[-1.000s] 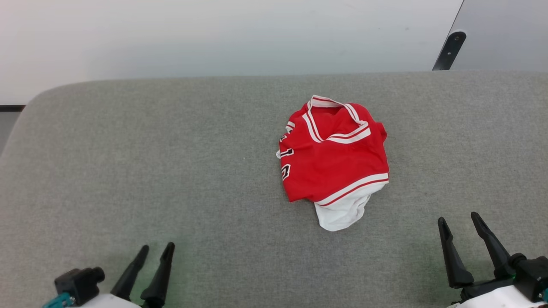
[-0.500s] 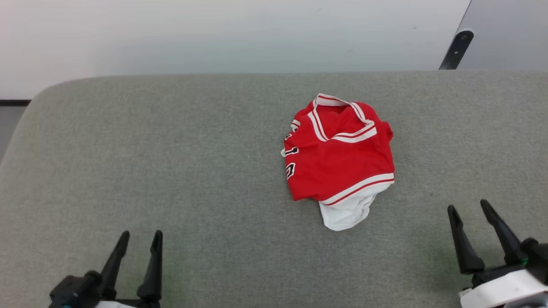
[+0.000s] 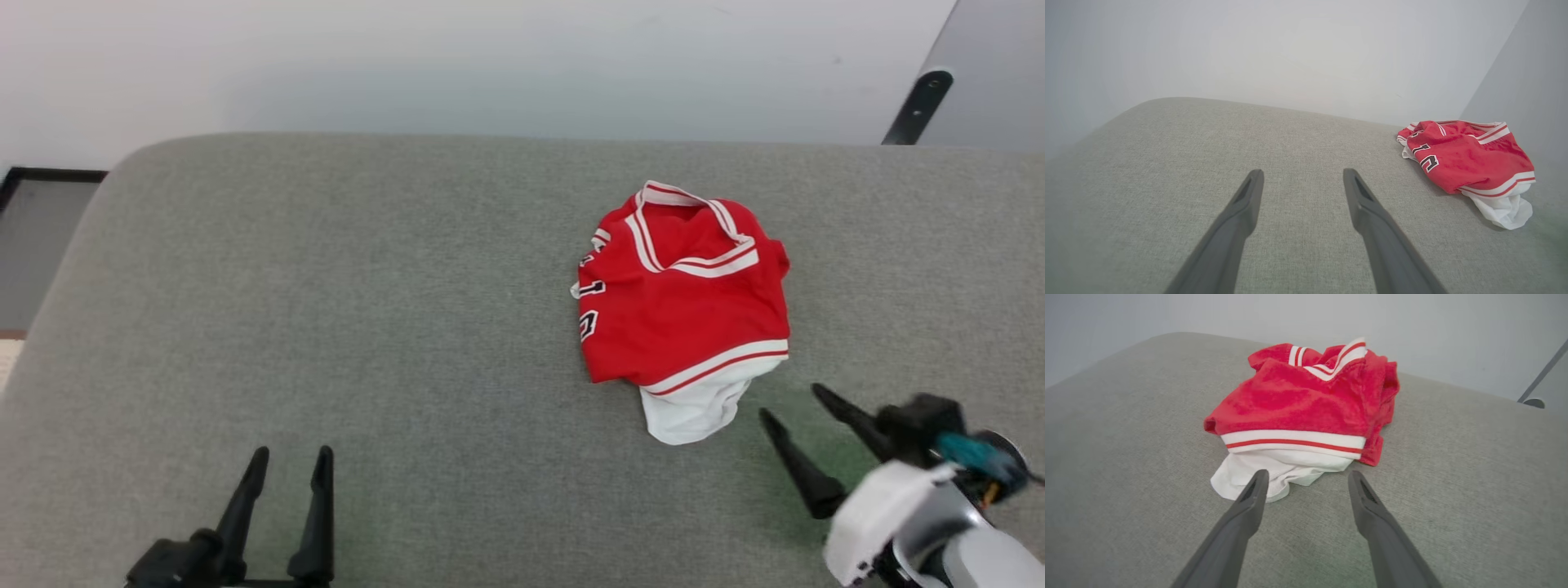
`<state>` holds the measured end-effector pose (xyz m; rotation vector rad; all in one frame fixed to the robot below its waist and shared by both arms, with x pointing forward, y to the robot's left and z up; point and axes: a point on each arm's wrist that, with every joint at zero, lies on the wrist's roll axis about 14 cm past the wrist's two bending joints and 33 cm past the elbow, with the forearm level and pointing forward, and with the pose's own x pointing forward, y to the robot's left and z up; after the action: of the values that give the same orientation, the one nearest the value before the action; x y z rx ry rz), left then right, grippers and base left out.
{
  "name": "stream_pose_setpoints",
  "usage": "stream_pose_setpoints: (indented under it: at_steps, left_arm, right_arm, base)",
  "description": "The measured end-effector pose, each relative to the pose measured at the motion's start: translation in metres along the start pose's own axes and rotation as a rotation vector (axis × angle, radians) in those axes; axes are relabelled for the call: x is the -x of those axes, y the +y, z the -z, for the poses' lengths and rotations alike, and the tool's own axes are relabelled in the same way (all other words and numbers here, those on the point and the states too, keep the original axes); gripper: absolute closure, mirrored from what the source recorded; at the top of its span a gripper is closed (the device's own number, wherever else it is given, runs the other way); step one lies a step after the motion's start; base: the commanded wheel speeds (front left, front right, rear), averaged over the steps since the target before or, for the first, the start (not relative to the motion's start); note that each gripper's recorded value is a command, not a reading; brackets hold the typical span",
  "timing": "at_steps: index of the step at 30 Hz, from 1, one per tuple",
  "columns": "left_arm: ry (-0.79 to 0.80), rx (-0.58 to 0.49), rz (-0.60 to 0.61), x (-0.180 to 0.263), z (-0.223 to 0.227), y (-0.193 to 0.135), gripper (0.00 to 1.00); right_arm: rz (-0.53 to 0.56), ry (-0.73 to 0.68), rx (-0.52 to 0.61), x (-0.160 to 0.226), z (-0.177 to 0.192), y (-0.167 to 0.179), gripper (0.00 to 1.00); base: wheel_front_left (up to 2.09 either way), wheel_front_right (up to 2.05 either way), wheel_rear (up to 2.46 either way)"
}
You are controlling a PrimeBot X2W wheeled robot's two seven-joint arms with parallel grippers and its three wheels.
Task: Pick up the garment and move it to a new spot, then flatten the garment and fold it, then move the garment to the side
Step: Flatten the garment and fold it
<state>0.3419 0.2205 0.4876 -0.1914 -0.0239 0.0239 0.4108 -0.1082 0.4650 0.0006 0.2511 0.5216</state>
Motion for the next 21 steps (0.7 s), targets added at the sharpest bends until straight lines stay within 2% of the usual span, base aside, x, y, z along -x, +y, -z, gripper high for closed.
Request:
stream_pose_setpoints:
  at_steps: [11, 21]
  left_arm:
    - [-0.028, 0.007, -0.015, 0.003, -0.007, -0.003, 0.00]
    - [-0.013, 0.024, -0.039, -0.001, -0.002, 0.000, 0.00]
  right_arm:
    - [-0.110, 0.382, 0.050, -0.036, 0.024, 0.034, 0.00]
    - [-0.072, 0.491, 0.086, -0.053, 0.030, 0.037, 0.00]
  base:
    - [0.00, 0.00, 0.00]
    - [0.00, 0.00, 0.00]
